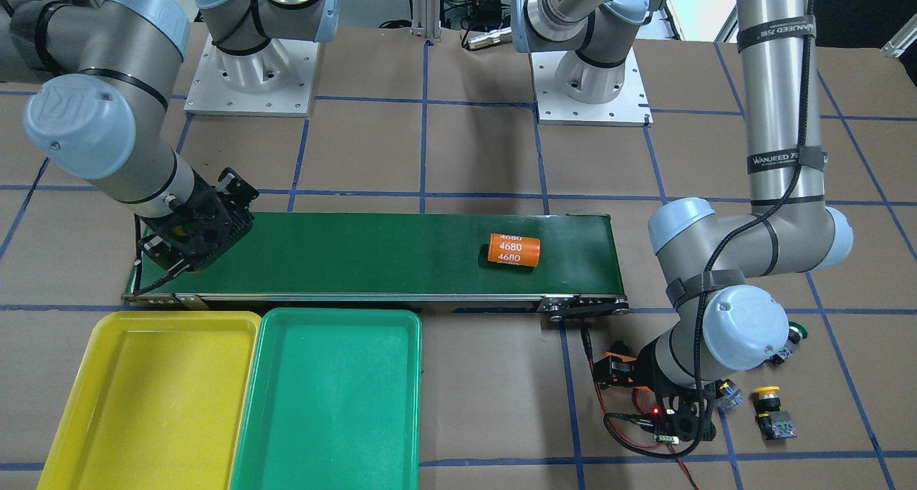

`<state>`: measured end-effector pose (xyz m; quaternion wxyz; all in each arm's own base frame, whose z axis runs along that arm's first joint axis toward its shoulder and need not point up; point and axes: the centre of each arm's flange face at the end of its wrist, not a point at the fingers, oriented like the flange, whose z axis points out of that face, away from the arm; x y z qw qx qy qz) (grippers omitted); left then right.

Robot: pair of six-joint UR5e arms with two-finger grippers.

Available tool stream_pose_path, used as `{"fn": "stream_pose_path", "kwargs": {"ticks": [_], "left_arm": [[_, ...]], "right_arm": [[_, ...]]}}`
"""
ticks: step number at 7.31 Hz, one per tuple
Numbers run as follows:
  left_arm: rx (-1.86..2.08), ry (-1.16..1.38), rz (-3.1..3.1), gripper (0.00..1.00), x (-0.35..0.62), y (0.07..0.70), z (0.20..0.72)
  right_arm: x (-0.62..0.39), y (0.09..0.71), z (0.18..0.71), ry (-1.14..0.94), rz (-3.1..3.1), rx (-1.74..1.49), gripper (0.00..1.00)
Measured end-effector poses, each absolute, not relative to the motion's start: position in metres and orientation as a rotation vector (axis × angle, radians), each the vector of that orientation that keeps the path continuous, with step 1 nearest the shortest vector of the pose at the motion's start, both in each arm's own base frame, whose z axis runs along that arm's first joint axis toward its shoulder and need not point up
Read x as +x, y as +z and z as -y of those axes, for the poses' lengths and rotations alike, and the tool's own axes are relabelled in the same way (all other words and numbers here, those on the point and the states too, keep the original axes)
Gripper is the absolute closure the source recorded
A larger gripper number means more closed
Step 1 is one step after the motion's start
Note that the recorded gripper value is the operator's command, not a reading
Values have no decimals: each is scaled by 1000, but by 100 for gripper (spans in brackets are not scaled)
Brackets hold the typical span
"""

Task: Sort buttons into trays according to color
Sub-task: 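Grasp the second orange cylinder with left gripper while right moves to belt end, then place the second orange cylinder on the belt with the left gripper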

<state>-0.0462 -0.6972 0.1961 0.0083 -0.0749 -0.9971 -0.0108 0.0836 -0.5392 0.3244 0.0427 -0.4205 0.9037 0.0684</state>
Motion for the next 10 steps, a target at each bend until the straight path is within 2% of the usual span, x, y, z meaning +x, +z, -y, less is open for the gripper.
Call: {"fn": "stream_pose_path", "kwargs": {"ticks": [4,5,6,7,8,10], "left_arm": [[-392,-113,3117,0,-46,187,692],[-401,-120,3116,5,-46,186,691],[-404,-121,3113,65,-47,187,692],[-403,-117,3108,84,-47,190,693],[-395,-113,3099,100,-49,192,694],[-376,-86,3092,100,-48,206,694]], "right_arm": [[-24,281,513,-45,-2441,-1855,4],[-31,281,513,-81,-2362,-1980,4],[-33,280,510,-99,-2296,-2071,4],[-30,282,503,-115,-2250,-2124,1],[-22,284,489,-141,-2220,-2147,0],[-3,286,467,-175,-2172,-2182,0]]}}
